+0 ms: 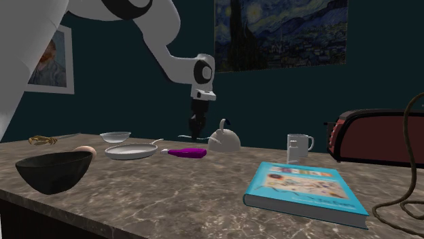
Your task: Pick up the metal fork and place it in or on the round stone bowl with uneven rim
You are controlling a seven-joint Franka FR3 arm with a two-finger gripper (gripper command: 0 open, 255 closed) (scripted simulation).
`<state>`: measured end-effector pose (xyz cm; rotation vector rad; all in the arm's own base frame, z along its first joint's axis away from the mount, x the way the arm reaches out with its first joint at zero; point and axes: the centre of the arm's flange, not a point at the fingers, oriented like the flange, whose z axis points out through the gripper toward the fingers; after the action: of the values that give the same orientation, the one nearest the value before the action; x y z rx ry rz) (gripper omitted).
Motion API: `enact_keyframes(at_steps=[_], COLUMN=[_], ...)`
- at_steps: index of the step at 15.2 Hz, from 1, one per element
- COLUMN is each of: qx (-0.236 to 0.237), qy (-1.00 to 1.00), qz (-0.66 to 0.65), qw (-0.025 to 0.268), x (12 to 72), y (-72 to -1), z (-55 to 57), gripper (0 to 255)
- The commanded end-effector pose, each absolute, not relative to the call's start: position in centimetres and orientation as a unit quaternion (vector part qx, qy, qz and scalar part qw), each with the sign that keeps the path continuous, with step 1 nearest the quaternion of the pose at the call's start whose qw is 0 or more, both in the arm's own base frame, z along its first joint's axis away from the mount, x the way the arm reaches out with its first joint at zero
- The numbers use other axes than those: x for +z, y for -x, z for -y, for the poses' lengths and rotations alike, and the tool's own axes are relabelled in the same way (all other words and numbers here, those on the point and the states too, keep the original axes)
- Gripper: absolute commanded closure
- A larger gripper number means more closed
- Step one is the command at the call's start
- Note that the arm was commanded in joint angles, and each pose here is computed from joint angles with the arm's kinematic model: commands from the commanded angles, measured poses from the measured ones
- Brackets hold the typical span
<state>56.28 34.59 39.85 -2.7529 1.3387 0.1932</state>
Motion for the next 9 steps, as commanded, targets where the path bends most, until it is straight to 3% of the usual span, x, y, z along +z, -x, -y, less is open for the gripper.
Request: enact_keyframes(at_steps=[1,9], qx=[0.063,0.063], qy=[0.897,0.897], qz=[-0.436,-0.436], qw=[0.037,0.037], x=[40.8,45.0], y=[-56.3,-56.3], z=[-34.6,-34.6], gripper=[255,255])
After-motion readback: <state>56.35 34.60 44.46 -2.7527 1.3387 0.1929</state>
